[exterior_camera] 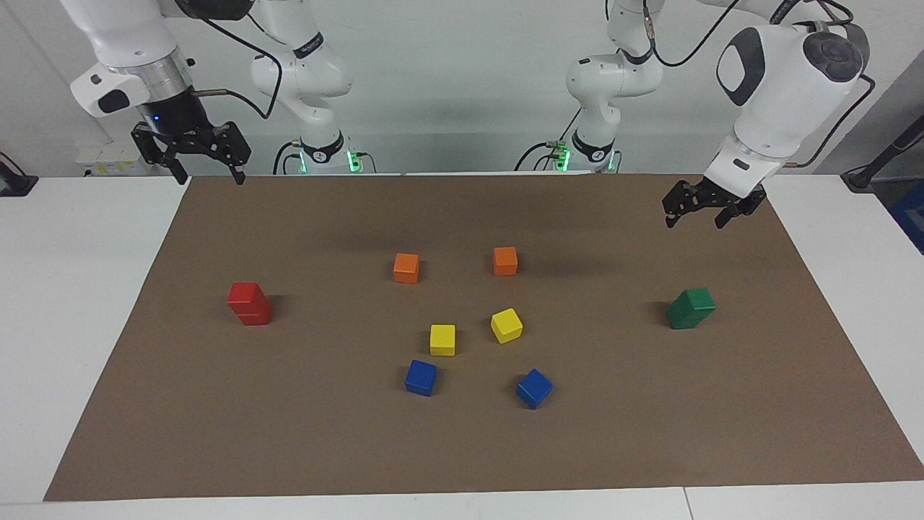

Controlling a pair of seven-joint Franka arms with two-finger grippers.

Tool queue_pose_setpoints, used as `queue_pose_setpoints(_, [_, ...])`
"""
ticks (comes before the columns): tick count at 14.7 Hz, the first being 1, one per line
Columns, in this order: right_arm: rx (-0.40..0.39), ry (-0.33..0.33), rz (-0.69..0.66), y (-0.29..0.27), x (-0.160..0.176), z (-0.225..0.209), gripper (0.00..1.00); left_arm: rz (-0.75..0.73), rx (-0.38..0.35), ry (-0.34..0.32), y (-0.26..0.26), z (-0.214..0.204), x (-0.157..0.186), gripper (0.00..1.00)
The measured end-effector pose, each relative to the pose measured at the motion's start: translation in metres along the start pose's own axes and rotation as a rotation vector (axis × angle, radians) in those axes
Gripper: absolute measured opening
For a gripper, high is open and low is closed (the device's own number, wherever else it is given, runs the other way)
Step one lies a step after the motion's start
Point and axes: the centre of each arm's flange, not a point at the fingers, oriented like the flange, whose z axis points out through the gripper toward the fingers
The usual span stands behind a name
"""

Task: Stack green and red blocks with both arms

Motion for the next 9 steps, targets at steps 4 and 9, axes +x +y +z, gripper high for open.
queue_pose_setpoints(4, [0.0,-0.028,0.012,0.006,0.001,-0.002,1.0,0.0,0.0,0.0,0.0,0.0,0.0,1.0])
queue_pose_setpoints(9, [-0.004,-0.038,0.051,0.025,0.0,-0.001,1.0,0.0,0.0,0.001,0.0,0.0,0.0,1.0])
